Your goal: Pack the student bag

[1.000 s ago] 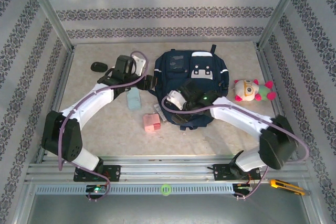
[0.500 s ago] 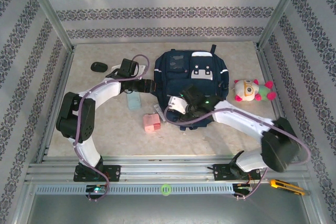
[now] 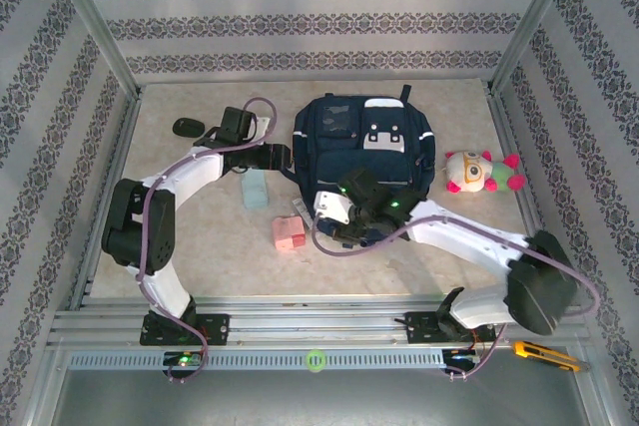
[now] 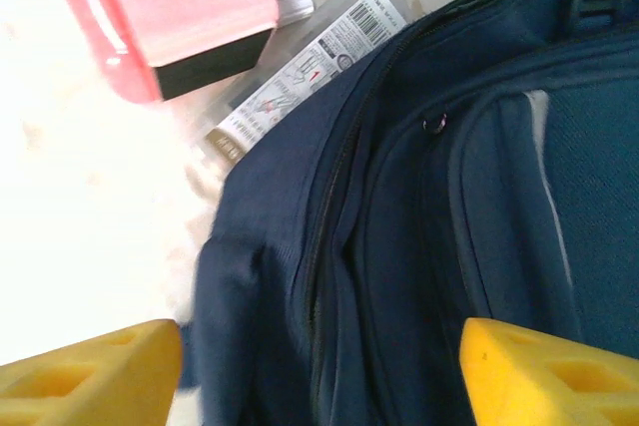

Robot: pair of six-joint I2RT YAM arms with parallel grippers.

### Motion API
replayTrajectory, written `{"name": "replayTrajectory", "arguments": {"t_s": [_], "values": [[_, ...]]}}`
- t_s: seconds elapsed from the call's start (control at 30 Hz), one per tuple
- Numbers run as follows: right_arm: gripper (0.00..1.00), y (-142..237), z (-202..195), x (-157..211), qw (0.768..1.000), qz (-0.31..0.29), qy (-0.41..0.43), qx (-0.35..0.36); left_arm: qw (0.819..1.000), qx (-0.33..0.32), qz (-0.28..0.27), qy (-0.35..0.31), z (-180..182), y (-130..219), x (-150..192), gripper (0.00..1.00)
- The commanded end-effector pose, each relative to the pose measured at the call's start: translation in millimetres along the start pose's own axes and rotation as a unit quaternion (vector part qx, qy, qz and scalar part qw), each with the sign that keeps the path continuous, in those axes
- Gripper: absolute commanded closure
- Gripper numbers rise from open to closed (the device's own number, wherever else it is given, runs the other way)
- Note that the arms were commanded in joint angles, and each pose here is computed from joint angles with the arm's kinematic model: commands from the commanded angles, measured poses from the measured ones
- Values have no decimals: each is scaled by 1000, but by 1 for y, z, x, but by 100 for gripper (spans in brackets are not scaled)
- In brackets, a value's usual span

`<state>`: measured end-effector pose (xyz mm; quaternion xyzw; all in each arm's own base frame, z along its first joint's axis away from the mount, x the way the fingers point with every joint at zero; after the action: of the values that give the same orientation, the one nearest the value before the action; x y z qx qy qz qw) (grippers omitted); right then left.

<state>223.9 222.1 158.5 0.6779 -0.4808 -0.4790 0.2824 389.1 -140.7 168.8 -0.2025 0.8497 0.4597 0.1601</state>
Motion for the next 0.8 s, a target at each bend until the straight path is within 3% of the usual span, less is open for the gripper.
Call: {"name": "replayTrajectory", "arguments": {"t_s": [0.0,0.1,0.27,0.4,0.53,0.77], "values": [[38,-34,-10,20,999,27,-26,18,998,-7,7,61,-2,17,10,34],[66,-32,-18,25,999,34,-23,33,995,-59,18,77,-4,29,34,34],[100,-5,-22,25,999,-8,7,41,996,-68,42,48,-27,42,84,34],[100,30,-18,21,994,-71,70,44,997,-65,24,41,-23,43,96,33],[100,68,-13,25,983,-128,130,31,994,1,0,-111,-35,42,84,27],[100,100,-28,39,977,-139,153,59,954,66,-55,-287,-38,19,55,25]]}}
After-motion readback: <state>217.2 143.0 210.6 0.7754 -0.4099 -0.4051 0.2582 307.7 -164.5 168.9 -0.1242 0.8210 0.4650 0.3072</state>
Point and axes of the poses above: each hand's point on the last joint's axis, 136 mm out from that joint toward the fingers, its own y axis back along the fingers, its own z axis along the line the jaws close on, x = y × z, the point moved 7 cm from there along y, back along the fingers, and after that the axes turned 12 degrees about y, right-handed, at the moved point
